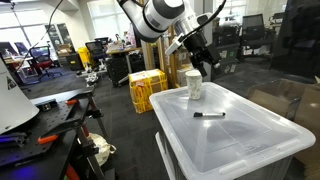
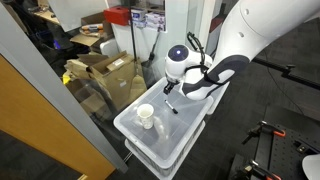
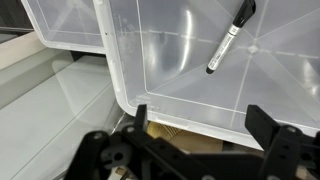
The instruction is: Put the marker in the cup on the clear surface
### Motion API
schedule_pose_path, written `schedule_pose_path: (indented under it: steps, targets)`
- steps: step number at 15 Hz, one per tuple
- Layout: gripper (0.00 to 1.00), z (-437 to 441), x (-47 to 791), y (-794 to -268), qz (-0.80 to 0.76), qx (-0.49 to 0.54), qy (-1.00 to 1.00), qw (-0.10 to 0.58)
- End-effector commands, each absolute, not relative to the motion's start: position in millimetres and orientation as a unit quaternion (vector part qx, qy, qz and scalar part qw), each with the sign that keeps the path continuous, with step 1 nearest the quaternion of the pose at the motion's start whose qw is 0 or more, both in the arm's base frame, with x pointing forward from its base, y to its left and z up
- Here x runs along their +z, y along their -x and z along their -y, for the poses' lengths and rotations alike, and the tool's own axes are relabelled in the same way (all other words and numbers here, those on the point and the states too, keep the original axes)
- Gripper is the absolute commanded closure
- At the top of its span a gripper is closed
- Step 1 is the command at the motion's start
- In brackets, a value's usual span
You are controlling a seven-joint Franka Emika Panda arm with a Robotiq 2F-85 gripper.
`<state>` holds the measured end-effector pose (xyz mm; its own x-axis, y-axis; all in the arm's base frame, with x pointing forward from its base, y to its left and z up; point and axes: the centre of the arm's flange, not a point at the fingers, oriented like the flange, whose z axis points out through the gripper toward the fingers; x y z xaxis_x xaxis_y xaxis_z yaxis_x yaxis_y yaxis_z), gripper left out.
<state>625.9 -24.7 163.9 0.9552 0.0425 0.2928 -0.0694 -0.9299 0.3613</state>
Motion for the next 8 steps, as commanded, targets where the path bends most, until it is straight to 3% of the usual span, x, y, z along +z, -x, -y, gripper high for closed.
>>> schedule_pose_path:
  steps: [1, 8]
  targets:
    - [0.0, 22.7, 168.8, -620.6, 0.021, 0.167, -0.968, 0.188]
    - [0.0, 25.3, 165.4, -626.4, 0.014, 0.153, -0.97, 0.188]
